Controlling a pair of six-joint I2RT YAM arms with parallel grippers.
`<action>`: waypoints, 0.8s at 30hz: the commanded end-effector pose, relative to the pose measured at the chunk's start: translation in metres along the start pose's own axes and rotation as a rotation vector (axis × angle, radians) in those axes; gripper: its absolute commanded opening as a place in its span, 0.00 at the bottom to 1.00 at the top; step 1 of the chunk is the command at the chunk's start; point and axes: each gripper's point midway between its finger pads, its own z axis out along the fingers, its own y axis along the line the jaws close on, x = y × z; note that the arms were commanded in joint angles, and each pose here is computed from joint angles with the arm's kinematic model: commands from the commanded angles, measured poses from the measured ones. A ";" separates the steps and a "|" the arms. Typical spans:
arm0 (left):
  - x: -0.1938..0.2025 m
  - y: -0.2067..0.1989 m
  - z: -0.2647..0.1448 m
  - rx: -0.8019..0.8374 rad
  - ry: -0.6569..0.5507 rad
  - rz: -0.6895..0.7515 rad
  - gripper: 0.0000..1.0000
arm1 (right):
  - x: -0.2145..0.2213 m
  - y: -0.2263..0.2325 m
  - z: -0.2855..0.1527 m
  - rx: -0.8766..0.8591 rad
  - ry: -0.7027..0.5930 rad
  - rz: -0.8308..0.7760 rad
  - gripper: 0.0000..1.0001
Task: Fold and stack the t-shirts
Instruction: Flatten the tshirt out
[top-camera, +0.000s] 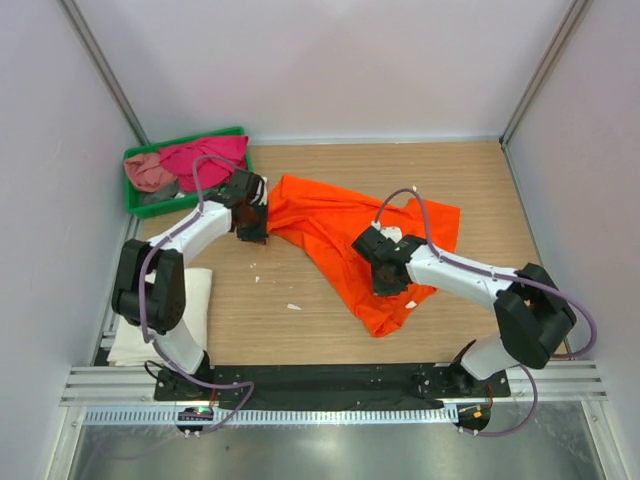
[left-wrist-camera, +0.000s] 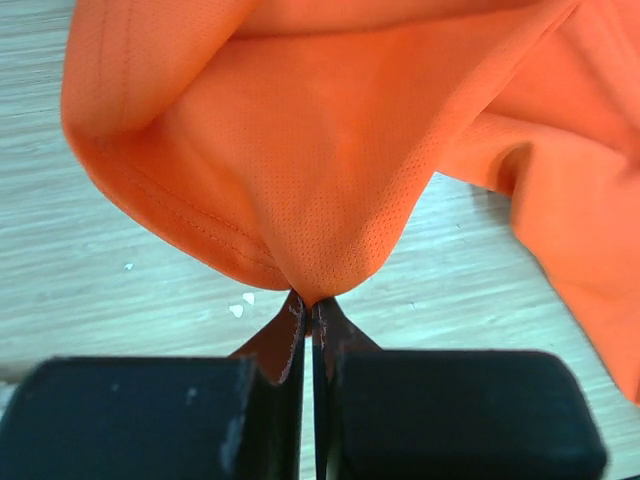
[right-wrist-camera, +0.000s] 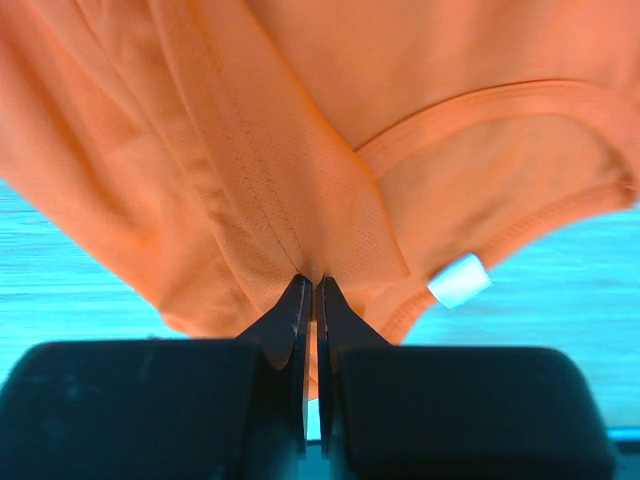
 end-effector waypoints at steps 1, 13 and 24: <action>-0.010 -0.004 -0.030 0.005 -0.059 -0.011 0.00 | -0.032 -0.024 -0.038 0.076 -0.144 0.018 0.01; -0.004 -0.007 -0.060 0.026 -0.082 -0.020 0.00 | -0.029 -0.039 -0.034 -0.055 -0.132 0.099 0.01; 0.109 -0.005 -0.064 0.060 0.060 -0.099 0.00 | -0.006 -0.040 -0.012 -0.073 -0.084 0.124 0.27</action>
